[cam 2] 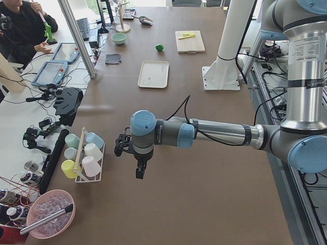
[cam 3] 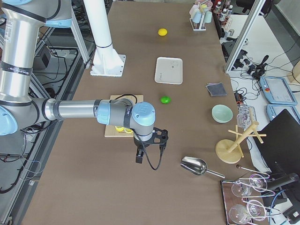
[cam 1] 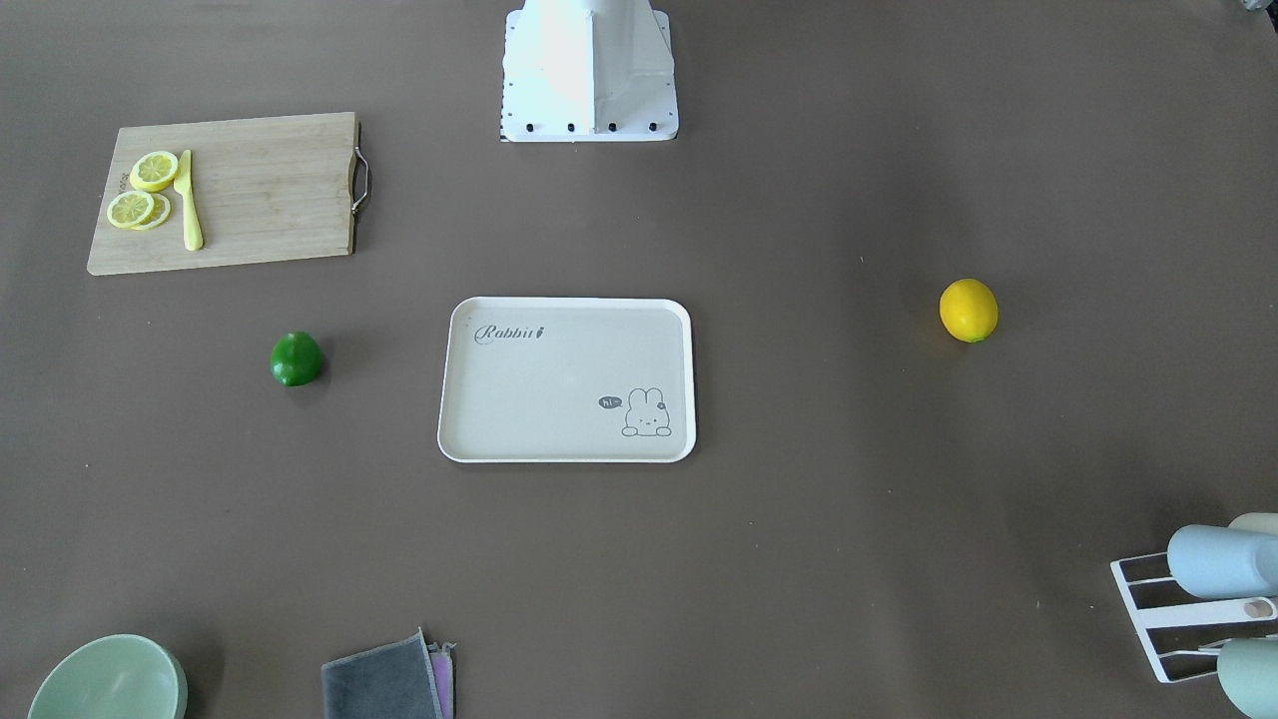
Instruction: Place all lemons on tray
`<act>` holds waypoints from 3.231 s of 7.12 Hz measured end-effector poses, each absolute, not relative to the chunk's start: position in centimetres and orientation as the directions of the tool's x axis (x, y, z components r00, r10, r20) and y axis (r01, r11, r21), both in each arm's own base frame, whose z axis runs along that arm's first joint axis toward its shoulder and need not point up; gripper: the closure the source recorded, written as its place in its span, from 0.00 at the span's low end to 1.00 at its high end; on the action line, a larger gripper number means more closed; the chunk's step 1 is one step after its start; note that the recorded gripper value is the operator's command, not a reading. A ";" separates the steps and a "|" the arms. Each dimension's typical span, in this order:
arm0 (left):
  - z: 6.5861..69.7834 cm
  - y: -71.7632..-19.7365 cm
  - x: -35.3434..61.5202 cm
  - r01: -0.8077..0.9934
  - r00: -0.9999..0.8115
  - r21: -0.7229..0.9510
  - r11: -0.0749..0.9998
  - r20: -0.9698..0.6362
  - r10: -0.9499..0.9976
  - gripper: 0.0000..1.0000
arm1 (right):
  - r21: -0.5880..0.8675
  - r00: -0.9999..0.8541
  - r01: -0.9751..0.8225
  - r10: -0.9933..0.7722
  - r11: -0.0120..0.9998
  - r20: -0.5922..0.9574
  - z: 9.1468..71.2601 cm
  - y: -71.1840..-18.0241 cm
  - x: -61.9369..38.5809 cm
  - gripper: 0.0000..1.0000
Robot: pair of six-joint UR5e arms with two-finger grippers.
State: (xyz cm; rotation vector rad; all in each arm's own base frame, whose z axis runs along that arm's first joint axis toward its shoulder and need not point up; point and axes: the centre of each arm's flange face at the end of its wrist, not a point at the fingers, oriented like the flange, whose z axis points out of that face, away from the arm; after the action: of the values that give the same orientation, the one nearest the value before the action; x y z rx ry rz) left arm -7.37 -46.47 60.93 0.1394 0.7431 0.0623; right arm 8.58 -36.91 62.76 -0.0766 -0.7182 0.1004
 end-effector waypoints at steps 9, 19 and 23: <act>58.4 -48.7 -6.4 -0.027 0.726 0.240 0.970 -0.663 0.184 0.02 | 0.011 0.669 -0.060 0.031 0.998 0.743 58.0 -40.4 7.8 0.00; 52.6 -51.9 3.9 0.208 0.620 0.232 0.950 -0.783 0.055 0.02 | 0.205 0.564 -0.062 -0.135 0.977 0.815 47.6 -47.0 -9.2 0.00; 51.0 -52.2 7.7 0.222 0.581 0.187 0.957 -0.814 0.025 0.02 | 0.269 0.610 -0.008 -0.209 0.963 0.764 43.0 -47.5 -22.1 0.00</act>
State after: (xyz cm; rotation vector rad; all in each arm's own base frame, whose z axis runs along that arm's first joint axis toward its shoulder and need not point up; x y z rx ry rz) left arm 7.65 -52.17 50.98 0.2827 0.9477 -0.1166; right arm -22.11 -47.48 42.98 0.2573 -0.9097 -0.1171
